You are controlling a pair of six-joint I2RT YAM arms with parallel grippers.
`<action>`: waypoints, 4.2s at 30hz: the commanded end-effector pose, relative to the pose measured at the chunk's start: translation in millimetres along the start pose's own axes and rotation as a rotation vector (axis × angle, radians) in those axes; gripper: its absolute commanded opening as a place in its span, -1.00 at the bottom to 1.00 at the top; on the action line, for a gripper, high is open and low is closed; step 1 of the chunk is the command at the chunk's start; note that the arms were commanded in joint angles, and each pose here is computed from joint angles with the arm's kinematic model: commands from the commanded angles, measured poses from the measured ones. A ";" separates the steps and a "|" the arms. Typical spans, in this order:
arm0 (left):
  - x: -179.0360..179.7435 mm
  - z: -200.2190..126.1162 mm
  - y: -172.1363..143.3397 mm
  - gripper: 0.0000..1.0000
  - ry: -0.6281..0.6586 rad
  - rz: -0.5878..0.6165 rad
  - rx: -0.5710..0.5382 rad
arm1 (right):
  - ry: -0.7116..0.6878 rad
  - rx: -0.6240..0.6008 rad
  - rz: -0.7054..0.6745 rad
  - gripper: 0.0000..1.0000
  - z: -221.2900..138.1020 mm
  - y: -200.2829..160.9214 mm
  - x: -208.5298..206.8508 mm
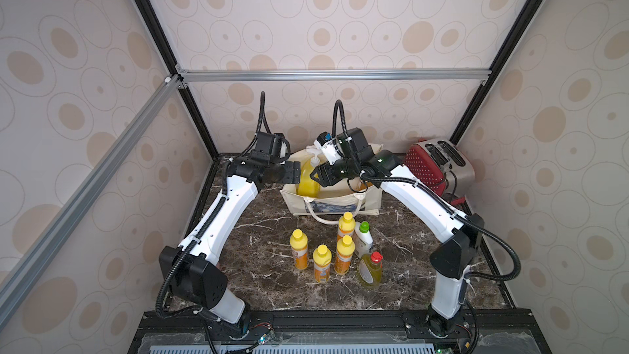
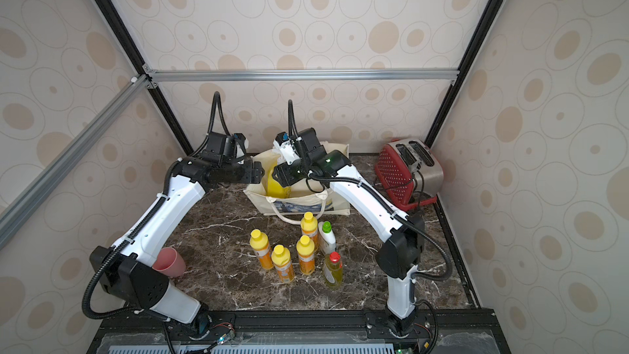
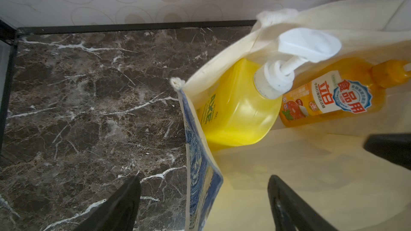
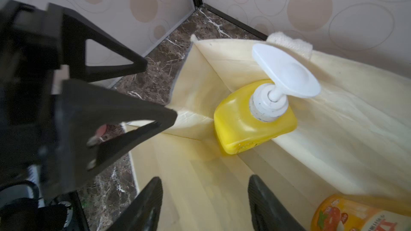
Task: Pack dish soap into the shopping bag
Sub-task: Adjust the bottle of dish soap in the shopping bag.
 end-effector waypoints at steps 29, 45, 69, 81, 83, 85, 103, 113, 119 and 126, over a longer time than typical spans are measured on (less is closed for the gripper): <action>1.4 28.0 -5.7 -0.96 -0.065 0.059 0.025 | 0.006 -0.136 0.128 0.01 81.8 18.4 -39.3; -6.1 4.5 32.3 -1.00 -0.129 0.025 -0.128 | 0.102 -0.155 -0.012 -0.96 60.4 20.8 -8.0; 3.1 -25.4 40.7 0.24 -0.073 0.003 -0.218 | 0.268 -0.239 -0.079 -1.00 14.0 38.2 28.5; 65.9 -63.8 1.1 0.90 0.213 -0.205 -0.321 | 0.357 -0.220 -0.088 -1.00 -6.0 42.2 44.6; 78.0 -55.8 -6.9 0.89 0.240 -0.244 -0.285 | 0.368 -0.231 -0.088 -1.00 -12.5 44.5 47.8; 83.6 -43.9 -13.1 0.85 0.226 -0.266 -0.242 | 0.371 -0.244 -0.091 -1.00 -17.8 47.9 50.0; 67.2 23.3 -9.8 0.76 -0.020 -0.265 -0.132 | 0.512 -0.246 -0.124 -1.00 -43.9 62.9 84.4; 64.6 30.6 -5.9 0.76 -0.052 -0.279 -0.155 | 0.500 -0.128 -0.118 -1.00 -6.4 30.9 86.8; 62.3 32.1 -3.9 0.76 -0.073 -0.285 -0.166 | 0.447 -0.078 -0.104 -0.98 15.7 18.9 76.3; 61.7 19.6 -4.8 0.74 -0.060 -0.279 -0.149 | 0.330 -0.091 -0.134 -1.00 24.0 14.8 61.9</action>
Point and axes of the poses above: each gripper's point midway between its finger pads, its own z axis out along the fingers, its own x axis along the line the jaws close on, y = z × x, the point moved 6 cm from there along -z, back along the fingers, and after that the axes turned 10 degrees about z, right-handed, at the moved point
